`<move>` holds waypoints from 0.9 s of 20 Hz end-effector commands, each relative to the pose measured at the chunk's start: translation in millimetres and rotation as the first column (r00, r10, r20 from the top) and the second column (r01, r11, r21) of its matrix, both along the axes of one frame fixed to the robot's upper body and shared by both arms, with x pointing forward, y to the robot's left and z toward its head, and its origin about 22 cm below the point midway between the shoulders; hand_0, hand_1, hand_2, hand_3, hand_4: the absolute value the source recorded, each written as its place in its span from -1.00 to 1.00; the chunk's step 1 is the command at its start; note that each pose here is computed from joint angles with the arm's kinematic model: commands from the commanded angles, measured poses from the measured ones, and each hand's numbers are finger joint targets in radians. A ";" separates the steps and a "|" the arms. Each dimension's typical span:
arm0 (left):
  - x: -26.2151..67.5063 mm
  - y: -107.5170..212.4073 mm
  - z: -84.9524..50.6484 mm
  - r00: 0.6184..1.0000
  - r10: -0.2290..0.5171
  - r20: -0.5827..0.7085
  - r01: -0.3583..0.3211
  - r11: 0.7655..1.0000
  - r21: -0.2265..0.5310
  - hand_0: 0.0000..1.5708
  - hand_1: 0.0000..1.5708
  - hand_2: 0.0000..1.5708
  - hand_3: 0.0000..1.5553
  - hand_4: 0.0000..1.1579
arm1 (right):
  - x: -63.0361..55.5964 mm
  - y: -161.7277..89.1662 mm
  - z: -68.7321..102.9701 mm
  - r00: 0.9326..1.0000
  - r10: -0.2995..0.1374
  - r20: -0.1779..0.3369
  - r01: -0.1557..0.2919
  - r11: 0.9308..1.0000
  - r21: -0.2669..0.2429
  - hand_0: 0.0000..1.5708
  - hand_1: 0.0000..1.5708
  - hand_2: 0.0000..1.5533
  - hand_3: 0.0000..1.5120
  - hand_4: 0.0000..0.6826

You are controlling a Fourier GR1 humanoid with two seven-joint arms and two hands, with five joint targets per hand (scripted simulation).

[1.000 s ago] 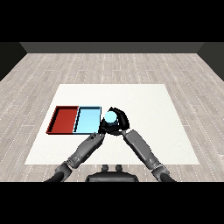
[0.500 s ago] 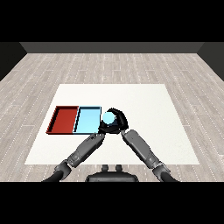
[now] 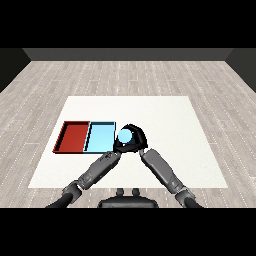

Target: Pick the blue can and put it in the blue box

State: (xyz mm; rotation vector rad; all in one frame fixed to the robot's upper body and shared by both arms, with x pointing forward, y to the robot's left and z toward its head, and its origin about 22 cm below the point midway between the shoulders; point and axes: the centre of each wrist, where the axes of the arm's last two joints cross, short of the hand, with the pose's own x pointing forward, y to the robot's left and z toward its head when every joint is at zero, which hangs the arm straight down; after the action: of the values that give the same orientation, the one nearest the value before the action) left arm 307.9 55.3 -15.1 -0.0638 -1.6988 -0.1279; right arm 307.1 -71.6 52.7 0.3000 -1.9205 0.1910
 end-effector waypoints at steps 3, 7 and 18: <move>15.9 2.6 0.7 0.999 0.048 0.002 -0.048 0.999 0.010 1.00 1.00 0.98 0.89 0.97 | 0.4 1.7 -14.0 0.999 0.033 -0.005 -0.033 0.998 0.047 0.81 0.81 0.88 0.82 0.53; 6.4 -2.7 7.1 0.998 0.046 0.032 -0.046 0.999 0.007 1.00 1.00 0.99 0.89 0.97 | 0.6 6.1 -3.4 1.000 -0.021 -0.019 0.020 0.999 -0.049 -1.00 -1.00 -1.00 -1.00 -1.00; 18.3 -5.3 4.5 0.999 0.051 0.010 -0.051 0.999 0.002 1.00 1.00 1.00 0.90 0.98 | 4.8 -7.5 1.1 0.999 -0.032 -0.027 0.031 0.998 -0.047 -1.00 -1.00 -1.00 -1.00 -1.00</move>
State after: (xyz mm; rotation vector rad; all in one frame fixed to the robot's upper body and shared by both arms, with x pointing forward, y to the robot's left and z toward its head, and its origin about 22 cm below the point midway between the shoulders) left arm 314.9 55.4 -16.7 -0.0043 -1.7101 -0.1104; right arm 311.5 -72.0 50.9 0.2403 -1.9004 0.2261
